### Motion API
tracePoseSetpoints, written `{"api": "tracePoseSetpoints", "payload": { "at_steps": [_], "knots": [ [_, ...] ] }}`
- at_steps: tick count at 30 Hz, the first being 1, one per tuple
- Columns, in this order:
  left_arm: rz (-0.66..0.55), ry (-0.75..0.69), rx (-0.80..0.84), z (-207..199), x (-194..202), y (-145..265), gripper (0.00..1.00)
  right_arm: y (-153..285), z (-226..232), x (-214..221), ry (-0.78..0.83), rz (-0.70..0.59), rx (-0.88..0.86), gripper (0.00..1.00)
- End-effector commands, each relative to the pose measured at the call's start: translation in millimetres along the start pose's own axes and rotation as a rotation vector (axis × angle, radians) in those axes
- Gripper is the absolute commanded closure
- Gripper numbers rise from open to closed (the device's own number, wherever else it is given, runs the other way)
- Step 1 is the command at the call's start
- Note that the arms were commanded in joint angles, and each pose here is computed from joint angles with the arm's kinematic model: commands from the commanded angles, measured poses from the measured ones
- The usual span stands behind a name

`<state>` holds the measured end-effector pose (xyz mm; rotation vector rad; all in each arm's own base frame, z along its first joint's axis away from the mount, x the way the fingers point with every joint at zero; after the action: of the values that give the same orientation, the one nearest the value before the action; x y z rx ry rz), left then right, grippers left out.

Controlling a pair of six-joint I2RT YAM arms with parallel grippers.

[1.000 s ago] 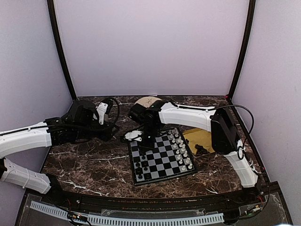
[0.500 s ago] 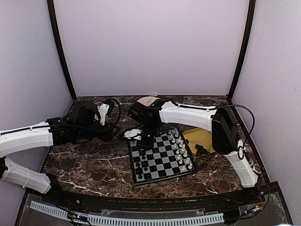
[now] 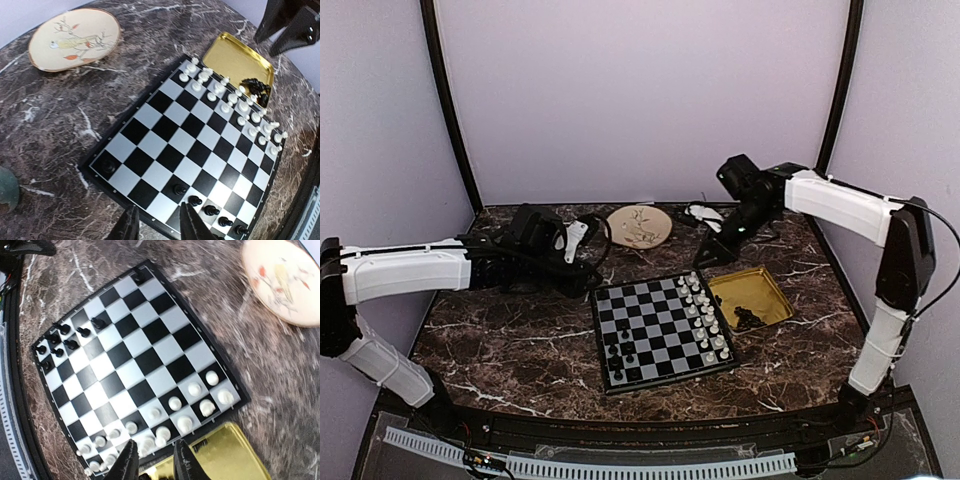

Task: Set up the chess pieces on the board
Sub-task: Pick up the chess pile from the storage box.

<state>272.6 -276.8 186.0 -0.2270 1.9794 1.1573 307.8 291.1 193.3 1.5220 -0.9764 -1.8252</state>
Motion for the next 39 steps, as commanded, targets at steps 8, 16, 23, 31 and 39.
{"api": "tracePoseSetpoints", "payload": {
  "at_steps": [8, 16, 23, 31, 39],
  "knots": [
    [0.027, -0.108, 0.273, -57.5, -2.5, -11.8, 0.7, 39.9, -27.3, 147.4, -0.288, -0.001, 0.254, 0.78],
    [0.063, -0.221, 0.296, -99.3, -14.5, -24.8, 0.69, 46.4, -17.5, 171.3, -0.301, 0.046, 0.34, 0.79],
    [0.068, -0.264, 0.313, -121.8, -21.3, -36.2, 0.69, 38.6, -14.7, 178.0, -0.308, 0.066, 0.313, 0.8],
    [0.048, -0.286, 0.287, -119.2, -22.0, -44.6, 0.69, 14.7, -15.1, 186.5, -0.334, 0.087, 0.223, 0.81],
    [0.065, -0.286, 0.299, -120.4, -14.9, -57.6, 0.69, -15.9, -12.5, 203.1, -0.342, 0.19, 0.156, 0.83]
  ]
}}
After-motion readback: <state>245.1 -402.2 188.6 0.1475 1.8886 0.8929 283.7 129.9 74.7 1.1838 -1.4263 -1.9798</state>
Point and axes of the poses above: each gripper's point midway between its finger pads, its own y axis back along the fingers, its own z axis along the line the jaws close on, x = y × z, the point moved 3 cm from there along y, back along the fingers, and after that the axes turned 6 degrees about y, right-handed, at the moved point
